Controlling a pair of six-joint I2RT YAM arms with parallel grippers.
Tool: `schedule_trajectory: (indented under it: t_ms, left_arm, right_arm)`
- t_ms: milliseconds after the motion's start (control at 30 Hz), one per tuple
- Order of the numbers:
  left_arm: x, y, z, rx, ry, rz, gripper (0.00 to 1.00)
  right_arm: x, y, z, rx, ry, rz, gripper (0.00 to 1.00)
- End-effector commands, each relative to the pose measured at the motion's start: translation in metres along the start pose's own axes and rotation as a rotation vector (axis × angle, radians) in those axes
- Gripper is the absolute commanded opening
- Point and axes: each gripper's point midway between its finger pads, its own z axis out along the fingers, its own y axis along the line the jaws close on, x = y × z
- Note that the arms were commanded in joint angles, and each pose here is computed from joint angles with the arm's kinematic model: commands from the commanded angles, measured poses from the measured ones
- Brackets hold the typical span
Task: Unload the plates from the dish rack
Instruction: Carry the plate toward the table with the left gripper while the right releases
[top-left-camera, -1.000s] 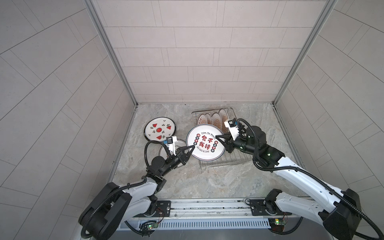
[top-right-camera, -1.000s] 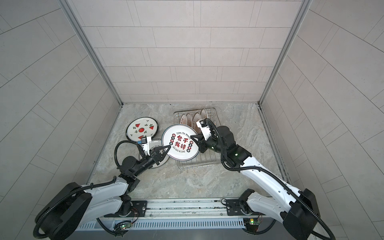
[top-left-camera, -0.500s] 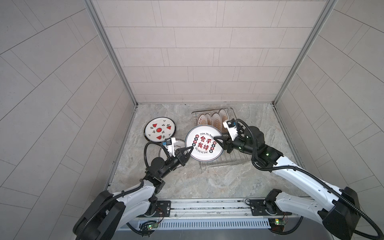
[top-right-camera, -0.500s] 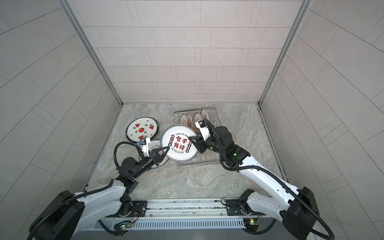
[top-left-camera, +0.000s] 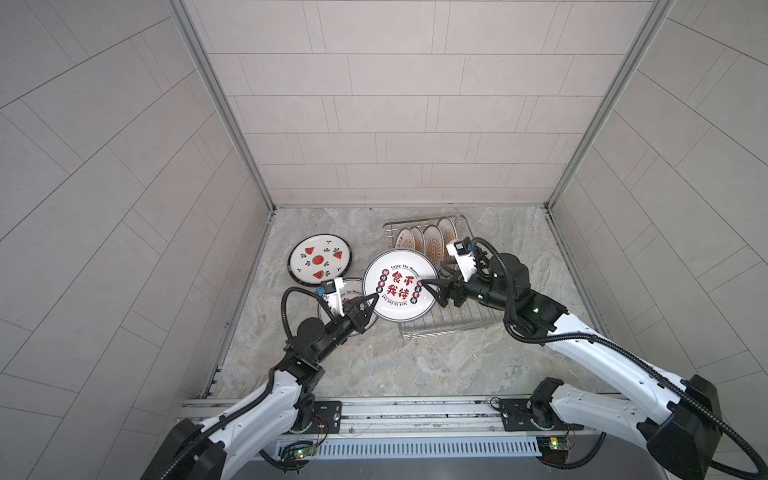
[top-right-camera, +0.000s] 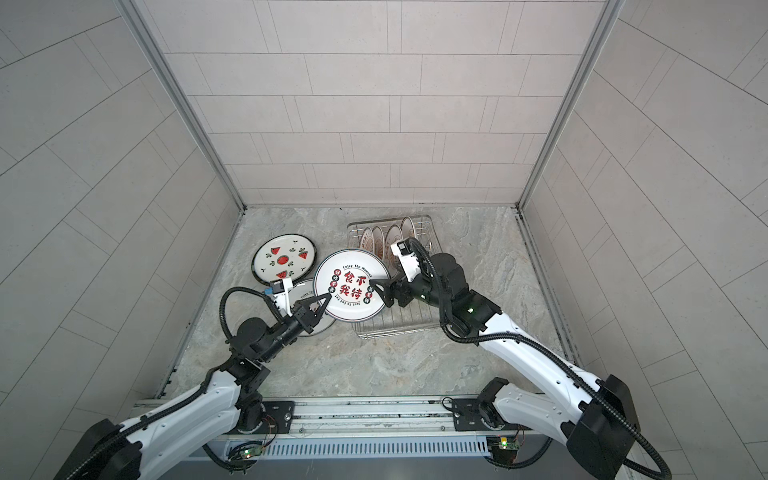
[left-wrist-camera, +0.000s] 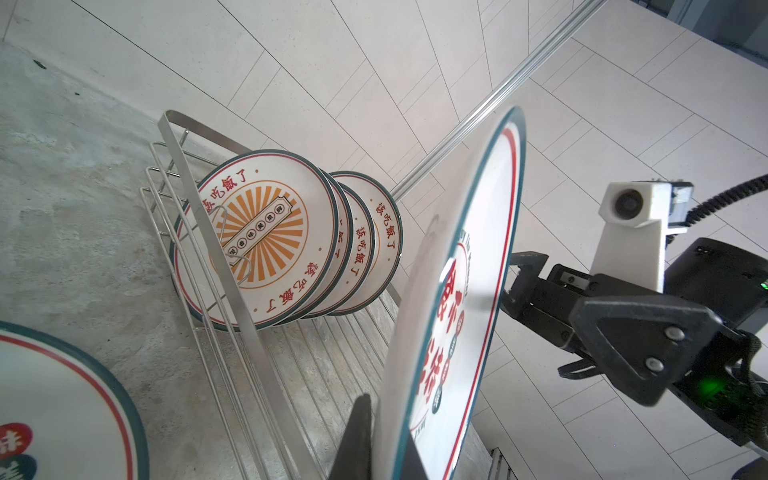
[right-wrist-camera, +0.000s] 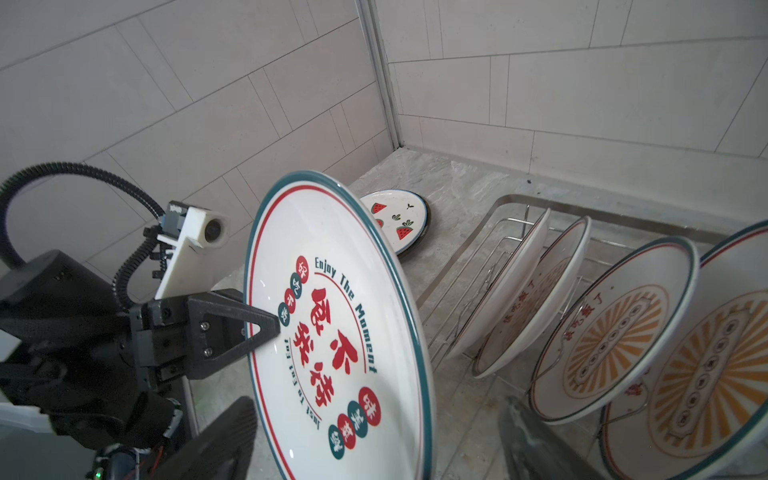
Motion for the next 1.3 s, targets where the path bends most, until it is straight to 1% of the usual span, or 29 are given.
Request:
schedule_trajectory:
  t_ms: [0, 367, 533, 700, 800, 933, 1000, 1167, 1267]
  left_arm:
    - [-0.015, -0.008, -0.004, 0.018, -0.071, 0.017, 0.00]
    - [-0.020, 0.001, -0.009, -0.023, -0.113, -0.002, 0.00]
    - [-0.021, 0.002, -0.012, -0.031, -0.122, -0.001, 0.00]
    - [-0.024, 0.007, -0.015, -0.057, -0.143, -0.002, 0.00]
    - [-0.022, 0.016, -0.016, -0.101, -0.149, -0.039, 0.00]
    - [-0.025, 0.017, -0.020, -0.100, -0.172, -0.060, 0.00]
    - [-0.027, 0.020, -0.023, -0.117, -0.193, -0.076, 0.00]
    - [-0.031, 0.025, -0.027, -0.170, -0.197, -0.119, 0.00]
    - [-0.033, 0.036, -0.031, -0.243, -0.210, -0.148, 0.00]
  right_arm:
    - [-0.020, 0.004, -0.008, 0.011, -0.047, -0.007, 1.00]
    - [-0.019, 0.003, -0.009, 0.023, -0.048, -0.019, 1.00]
    - [-0.017, 0.005, -0.009, 0.016, -0.052, -0.060, 1.00]
    - [-0.018, 0.005, -0.012, 0.027, -0.062, -0.071, 1.00]
    - [-0.021, 0.004, -0.014, 0.045, -0.071, -0.075, 1.00]
    - [-0.022, 0.006, -0.016, 0.053, -0.077, -0.079, 1.00]
    - [-0.021, 0.007, -0.016, 0.060, -0.070, -0.081, 1.00]
    - [-0.021, 0.007, -0.012, 0.069, -0.058, -0.088, 1.00]
    - [-0.022, 0.004, -0.007, 0.087, -0.050, -0.069, 1.00]
